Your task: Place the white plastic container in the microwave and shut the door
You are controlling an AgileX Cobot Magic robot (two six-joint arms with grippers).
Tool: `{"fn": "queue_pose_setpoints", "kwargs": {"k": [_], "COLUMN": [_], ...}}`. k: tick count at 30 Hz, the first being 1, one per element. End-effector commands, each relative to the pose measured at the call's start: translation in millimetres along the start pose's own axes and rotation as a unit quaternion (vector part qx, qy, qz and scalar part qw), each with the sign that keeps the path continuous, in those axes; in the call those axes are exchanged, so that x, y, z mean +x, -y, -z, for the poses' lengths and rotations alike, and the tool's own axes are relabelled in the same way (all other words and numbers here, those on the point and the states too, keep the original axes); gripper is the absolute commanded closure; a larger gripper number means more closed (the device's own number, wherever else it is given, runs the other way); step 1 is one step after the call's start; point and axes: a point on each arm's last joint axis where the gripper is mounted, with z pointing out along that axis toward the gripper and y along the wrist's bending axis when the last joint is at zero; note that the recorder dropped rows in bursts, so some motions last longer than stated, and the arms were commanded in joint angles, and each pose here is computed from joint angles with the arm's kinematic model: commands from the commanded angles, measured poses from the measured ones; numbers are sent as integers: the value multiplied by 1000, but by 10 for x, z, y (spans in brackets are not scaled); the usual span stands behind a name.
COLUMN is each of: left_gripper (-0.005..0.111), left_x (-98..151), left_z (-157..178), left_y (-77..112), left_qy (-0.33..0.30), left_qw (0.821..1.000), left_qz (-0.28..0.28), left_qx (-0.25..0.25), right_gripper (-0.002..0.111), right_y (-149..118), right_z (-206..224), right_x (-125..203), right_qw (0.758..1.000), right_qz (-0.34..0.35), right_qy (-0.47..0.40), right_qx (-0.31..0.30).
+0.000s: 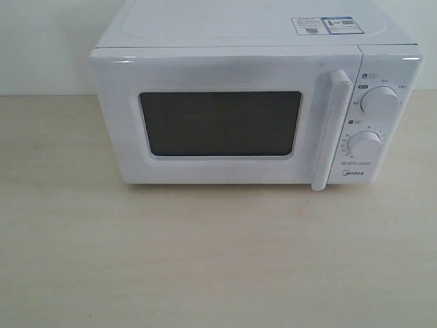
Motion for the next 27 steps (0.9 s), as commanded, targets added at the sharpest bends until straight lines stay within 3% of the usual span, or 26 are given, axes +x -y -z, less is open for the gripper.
{"fn": "queue_pose_setpoints", "kwargs": {"k": [1, 14, 27], "left_gripper": [102, 102, 102], "left_x": [14, 14, 14], "left_z": [1, 1, 1], "left_y": [-1, -1, -1], "left_qy": [-1, -1, -1], "left_qw": [1000, 1000, 1000], "left_qz": [5, 5, 5], "left_qx": [0, 0, 0], "right_gripper": [109, 109, 109], "right_y": [-5, -96, -89], "right_z": [4, 10, 15], "right_x": [11, 54, 116], "right_qw": [1000, 998, 997], "right_qz": [14, 14, 21], "right_qy": [-2, -25, -59], "right_qx": [-3, -53, -51]}}
